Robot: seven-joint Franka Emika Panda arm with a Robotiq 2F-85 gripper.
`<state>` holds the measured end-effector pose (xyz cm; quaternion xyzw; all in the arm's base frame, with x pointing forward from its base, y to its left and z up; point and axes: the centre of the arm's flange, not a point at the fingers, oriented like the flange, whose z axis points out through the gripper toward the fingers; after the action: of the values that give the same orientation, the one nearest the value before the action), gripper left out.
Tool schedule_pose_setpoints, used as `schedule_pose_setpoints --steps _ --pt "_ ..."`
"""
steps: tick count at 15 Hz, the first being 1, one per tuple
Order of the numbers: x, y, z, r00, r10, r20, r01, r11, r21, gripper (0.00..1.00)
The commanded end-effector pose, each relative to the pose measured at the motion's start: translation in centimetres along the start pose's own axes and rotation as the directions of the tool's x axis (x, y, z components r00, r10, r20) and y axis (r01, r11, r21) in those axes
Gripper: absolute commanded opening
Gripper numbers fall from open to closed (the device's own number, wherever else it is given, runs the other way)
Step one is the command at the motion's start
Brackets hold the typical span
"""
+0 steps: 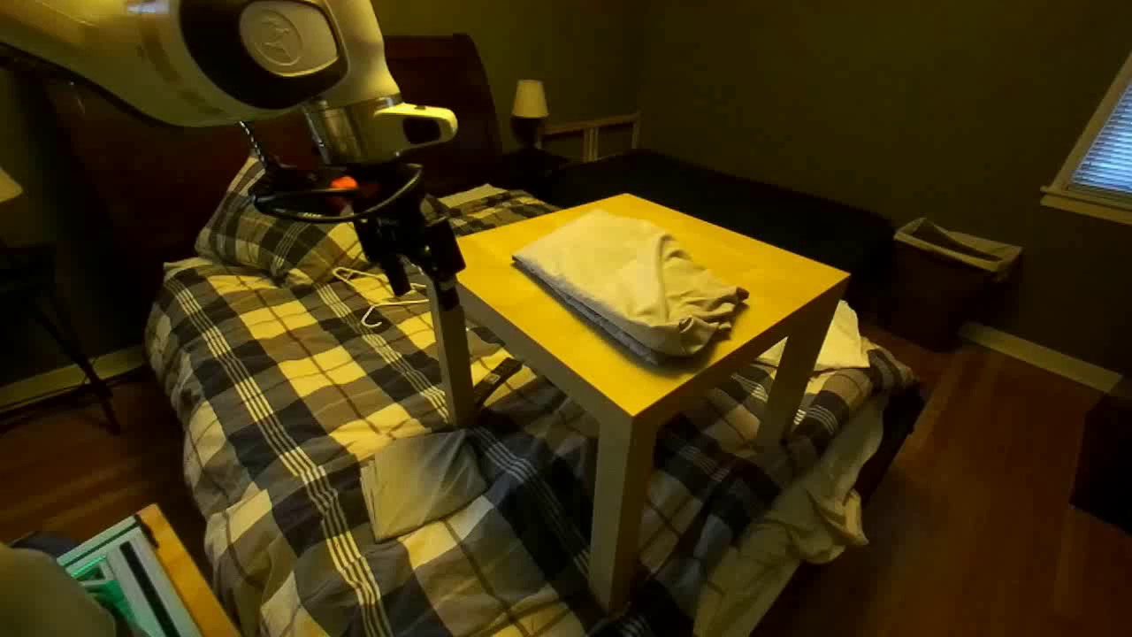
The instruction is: Fold the pillowcase on the table from the left to right.
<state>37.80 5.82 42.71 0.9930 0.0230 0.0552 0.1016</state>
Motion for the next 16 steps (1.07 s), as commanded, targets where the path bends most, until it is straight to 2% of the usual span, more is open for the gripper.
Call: schedule_pose_setpoints --steps 1,8,12,16 --pt "0.0 0.0 0.0 1.0 0.0 0.0 0.0 1.0 0.0 1.0" --pt "0.7 -0.6 -0.3 1.0 -0.007 0.006 0.007 1.0 0.0 1.0" --pt "4.2 -5.2 -2.4 1.0 -0.017 -0.005 0.017 0.999 -0.033 1.0" --pt "8.5 -10.3 -3.9 0.997 0.079 -0.023 -0.08 0.993 -0.083 1.0"
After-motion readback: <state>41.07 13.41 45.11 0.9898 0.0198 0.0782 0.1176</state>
